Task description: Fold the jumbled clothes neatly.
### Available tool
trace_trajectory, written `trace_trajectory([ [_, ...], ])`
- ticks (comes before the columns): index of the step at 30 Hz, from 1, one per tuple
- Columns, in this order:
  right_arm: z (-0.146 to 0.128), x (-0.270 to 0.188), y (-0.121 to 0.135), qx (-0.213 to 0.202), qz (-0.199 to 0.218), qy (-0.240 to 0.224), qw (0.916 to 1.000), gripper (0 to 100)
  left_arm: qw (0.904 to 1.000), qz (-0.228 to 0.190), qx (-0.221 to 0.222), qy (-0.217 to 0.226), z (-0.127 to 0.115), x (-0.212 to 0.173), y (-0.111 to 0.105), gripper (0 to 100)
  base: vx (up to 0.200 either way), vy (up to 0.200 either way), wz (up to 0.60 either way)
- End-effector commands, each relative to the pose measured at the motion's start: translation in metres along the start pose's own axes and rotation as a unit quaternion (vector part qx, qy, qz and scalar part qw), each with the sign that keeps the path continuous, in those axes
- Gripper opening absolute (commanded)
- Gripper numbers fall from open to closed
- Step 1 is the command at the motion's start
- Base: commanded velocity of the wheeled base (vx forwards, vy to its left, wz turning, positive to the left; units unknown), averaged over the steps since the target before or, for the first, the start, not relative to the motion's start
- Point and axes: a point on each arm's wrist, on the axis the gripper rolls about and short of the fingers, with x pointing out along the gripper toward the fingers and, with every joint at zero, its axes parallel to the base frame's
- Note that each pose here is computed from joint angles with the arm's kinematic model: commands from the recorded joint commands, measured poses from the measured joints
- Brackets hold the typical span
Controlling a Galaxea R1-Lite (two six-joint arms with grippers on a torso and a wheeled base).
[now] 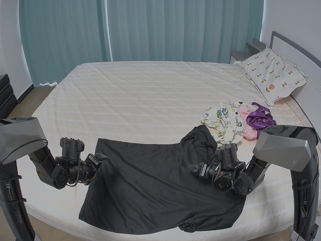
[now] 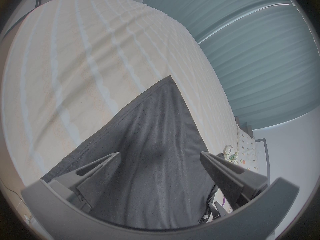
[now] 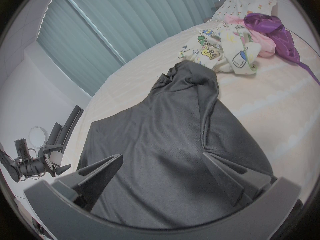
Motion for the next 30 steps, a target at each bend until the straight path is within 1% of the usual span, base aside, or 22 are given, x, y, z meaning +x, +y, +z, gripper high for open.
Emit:
trace_trajectory([
  [1,-0.015,0.019,-0.008,-0.001,-0.014,0.016,0.9998,100,1.0000,0.001,0.000,0.000,0.000,0.001,0.001,100,0.000,0.000,0.00],
  [4,-0.010,0.024,-0.010,0.001,-0.030,0.010,0.9995,100,1.0000,0.001,0.000,0.000,0.000,0.001,0.001,100,0.000,0.000,0.00],
  [5,-0.008,0.026,-0.012,0.003,-0.042,0.012,0.9991,100,1.0000,0.001,0.000,0.000,0.000,0.001,0.001,100,0.000,0.000,0.00],
  [7,0.001,0.029,-0.016,0.009,-0.057,0.004,0.9983,100,1.0000,0.001,0.000,0.000,0.000,0.001,0.001,100,0.000,0.000,0.00],
  [8,0.003,0.030,-0.016,0.009,-0.057,0.001,0.9983,100,1.0000,0.001,0.000,0.000,0.000,0.001,0.001,100,0.000,0.000,0.00],
  [9,0.012,0.032,-0.022,0.014,-0.068,-0.016,0.9974,100,1.0000,0.001,0.000,0.000,0.000,0.001,0.001,100,0.000,0.000,0.00],
  [12,0.028,0.031,-0.033,0.023,-0.095,-0.047,0.9941,100,1.0000,0.001,0.000,0.000,0.000,0.001,0.001,100,0.000,0.000,0.00],
  [14,0.031,0.031,-0.036,0.025,-0.099,-0.052,0.9934,100,1.0000,0.001,0.000,0.000,0.000,0.001,0.001,100,0.000,0.000,0.00],
  [16,0.044,0.029,-0.046,0.036,-0.111,-0.071,0.9907,100,1.0000,0.000,0.000,0.000,0.000,0.000,0.000,100,0.000,0.000,0.00],
  [19,0.052,0.025,-0.049,0.041,-0.113,-0.082,0.9894,100,1.0000,0.000,0.000,0.000,0.000,0.000,0.000,100,0.000,0.000,0.00],
  [21,0.053,0.024,-0.051,0.042,-0.117,-0.083,0.9887,100,1.0000,0.000,0.000,0.000,0.000,0.000,0.000,100,0.000,0.000,0.00],
  [26,0.061,0.019,-0.069,0.043,-0.148,-0.093,0.9838,100,1.0000,0.001,-0.001,-0.001,0.001,0.000,0.001,100,0.000,0.000,0.00],
  [28,0.064,0.017,-0.075,0.048,-0.154,-0.100,0.9819,100,1.0000,0.000,-0.001,-0.001,0.001,0.000,0.000,100,0.000,0.000,0.00],
  [30,0.068,0.011,-0.074,0.054,-0.152,-0.106,0.9813,100,1.0000,-0.001,0.001,-0.003,0.000,-0.002,-0.001,100,0.000,0.000,0.00],
])
